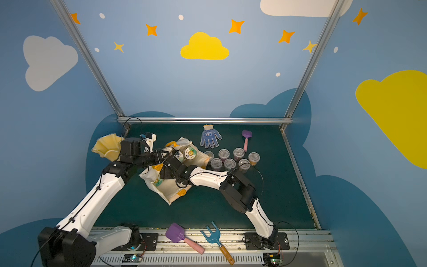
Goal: Take out the seed jars from the canvas bag
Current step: Pick up the seed jar from the canvas bag.
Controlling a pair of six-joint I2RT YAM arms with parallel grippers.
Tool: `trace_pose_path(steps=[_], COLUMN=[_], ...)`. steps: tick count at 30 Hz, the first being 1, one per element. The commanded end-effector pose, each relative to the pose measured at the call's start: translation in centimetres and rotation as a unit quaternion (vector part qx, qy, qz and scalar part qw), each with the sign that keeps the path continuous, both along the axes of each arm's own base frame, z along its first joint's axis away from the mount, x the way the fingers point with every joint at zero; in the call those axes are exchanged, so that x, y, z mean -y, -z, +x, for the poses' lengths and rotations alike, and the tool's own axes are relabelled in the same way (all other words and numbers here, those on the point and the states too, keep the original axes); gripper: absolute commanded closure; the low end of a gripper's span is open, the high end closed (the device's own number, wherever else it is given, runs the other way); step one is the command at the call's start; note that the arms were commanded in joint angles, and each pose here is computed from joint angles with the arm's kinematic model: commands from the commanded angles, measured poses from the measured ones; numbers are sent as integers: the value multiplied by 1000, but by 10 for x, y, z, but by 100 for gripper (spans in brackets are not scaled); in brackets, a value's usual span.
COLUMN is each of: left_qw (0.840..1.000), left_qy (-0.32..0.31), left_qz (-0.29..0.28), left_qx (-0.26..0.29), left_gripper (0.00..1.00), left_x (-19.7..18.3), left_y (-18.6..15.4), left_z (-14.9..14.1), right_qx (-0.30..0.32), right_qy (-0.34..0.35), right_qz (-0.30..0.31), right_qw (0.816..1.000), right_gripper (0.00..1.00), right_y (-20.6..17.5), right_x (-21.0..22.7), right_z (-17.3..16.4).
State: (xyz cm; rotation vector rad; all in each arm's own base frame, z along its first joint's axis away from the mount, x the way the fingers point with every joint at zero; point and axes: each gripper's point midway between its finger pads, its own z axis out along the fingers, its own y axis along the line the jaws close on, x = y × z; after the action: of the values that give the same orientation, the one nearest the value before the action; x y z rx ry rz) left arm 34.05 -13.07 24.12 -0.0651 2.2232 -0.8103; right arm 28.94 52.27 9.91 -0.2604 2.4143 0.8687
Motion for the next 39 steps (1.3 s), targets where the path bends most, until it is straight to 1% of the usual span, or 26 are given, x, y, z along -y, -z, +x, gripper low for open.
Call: trace_pose_path(steps=[1,9,15,23,33,39], left_qw=[1000,1000,1000,1000,999,999], left_qy=[15,13,12,15,17,18], left_qz=[-5,1,8,10,20,27], left_qx=[21,17,15,17,30,35], left_gripper=[95,95,94,95,95,95], left_x=[5,4,3,4,2,1], left_y=[-16,-12,-9,-9,-18,-22], left_z=[3,4,5,6,5,5], right_qx=[-11,15,36,60,62,62], right_qy=[-4,-18,-34,-46,-44,-39], right_qz=[-7,-14,-11,11,39,42], right_qw=[1000,1000,999,997,996,996], right_gripper=[15,25,27,28,28,28], right_y=[3,-17,-41,-84,-123,-141], right_x=[0,8,19,39,56,85], right_z=[0,0,-3,-15,-18,-21])
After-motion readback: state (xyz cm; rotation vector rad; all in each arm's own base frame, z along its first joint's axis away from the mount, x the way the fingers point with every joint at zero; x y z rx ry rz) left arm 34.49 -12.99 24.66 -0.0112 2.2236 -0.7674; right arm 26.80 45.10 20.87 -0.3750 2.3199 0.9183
